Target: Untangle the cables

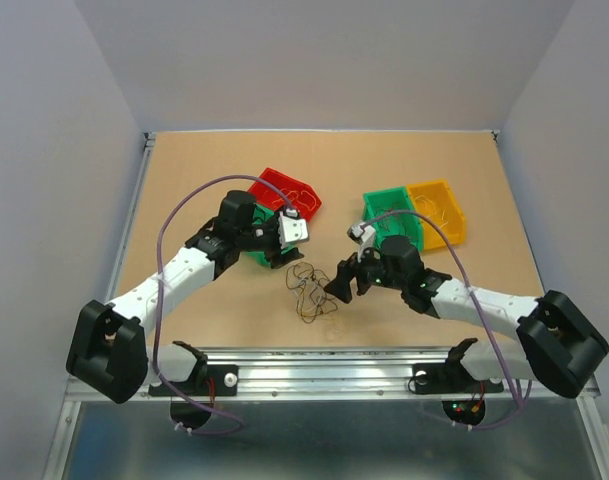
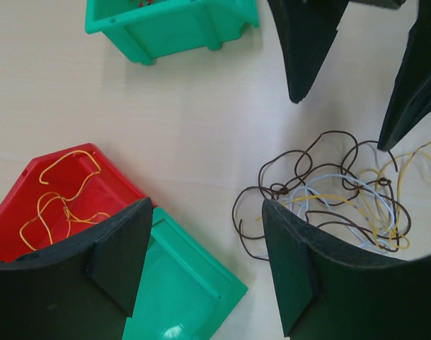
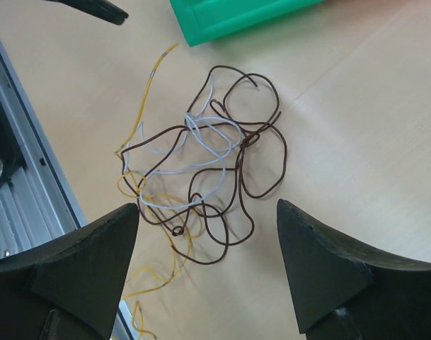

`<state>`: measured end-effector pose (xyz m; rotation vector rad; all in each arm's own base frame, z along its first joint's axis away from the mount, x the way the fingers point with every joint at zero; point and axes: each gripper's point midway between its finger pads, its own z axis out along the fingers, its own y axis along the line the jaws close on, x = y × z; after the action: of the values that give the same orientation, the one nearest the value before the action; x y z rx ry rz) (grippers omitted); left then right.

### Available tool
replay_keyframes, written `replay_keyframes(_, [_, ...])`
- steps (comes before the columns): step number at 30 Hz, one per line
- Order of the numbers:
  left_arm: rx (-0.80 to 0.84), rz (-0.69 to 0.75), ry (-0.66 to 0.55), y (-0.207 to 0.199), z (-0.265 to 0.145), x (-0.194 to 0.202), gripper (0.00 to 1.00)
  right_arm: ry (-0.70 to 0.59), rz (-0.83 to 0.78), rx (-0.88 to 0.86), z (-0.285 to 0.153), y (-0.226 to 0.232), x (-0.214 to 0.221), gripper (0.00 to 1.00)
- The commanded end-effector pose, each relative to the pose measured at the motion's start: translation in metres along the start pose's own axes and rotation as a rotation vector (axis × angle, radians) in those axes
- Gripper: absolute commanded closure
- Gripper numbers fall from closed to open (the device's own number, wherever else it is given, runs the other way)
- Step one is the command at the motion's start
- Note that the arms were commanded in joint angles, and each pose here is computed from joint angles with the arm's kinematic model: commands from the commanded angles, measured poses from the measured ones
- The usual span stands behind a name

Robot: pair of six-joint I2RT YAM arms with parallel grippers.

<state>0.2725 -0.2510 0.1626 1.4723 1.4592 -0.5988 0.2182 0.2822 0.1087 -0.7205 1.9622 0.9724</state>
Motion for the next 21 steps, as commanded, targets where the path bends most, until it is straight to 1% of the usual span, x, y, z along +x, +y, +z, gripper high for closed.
replay_keyframes(1, [0.025,0.047,-0.046,-0.007,-0.005,-0.015,0.26,0.032,-0.053,0.058,0.017,-0.004,-0.01,0.18])
replay_keyframes(8, [0.011,0.047,-0.048,-0.005,-0.004,-0.014,0.26,0.101,-0.043,0.138,0.051,-0.029,-0.003,0.28])
replay_keyframes(10, [0.005,0.044,-0.05,-0.006,-0.006,-0.015,0.26,0.117,-0.038,0.169,0.058,-0.037,-0.001,0.33])
replay_keyframes(11, [0.004,0.044,-0.049,-0.006,-0.006,-0.015,0.26,0.13,-0.035,0.177,0.059,-0.038,0.002,0.44])
replay_keyframes(13, [0.001,0.044,-0.054,-0.006,-0.008,-0.016,0.26,0.142,-0.034,0.183,0.059,-0.039,0.003,0.61])
replay_keyframes(14, [0.006,0.045,-0.057,-0.007,-0.007,-0.017,0.26,0.141,-0.042,0.16,0.057,-0.034,0.003,0.77])
replay_keyframes(16, [0.009,0.043,-0.056,-0.008,-0.007,-0.016,0.26,0.135,-0.056,0.128,0.052,-0.027,0.002,0.92])
replay_keyframes(17, [0.012,0.042,-0.057,-0.008,-0.007,-0.016,0.26,0.107,-0.069,0.097,0.045,-0.018,-0.005,0.99])
replay_keyframes(19, [0.018,0.039,-0.062,-0.01,-0.006,-0.016,0.26,0.062,-0.083,0.059,0.036,-0.007,-0.013,1.0])
replay_keyframes(21, [0.014,0.05,-0.085,-0.008,-0.005,-0.021,0.26,-0.036,-0.104,-0.007,0.019,0.012,-0.03,0.99])
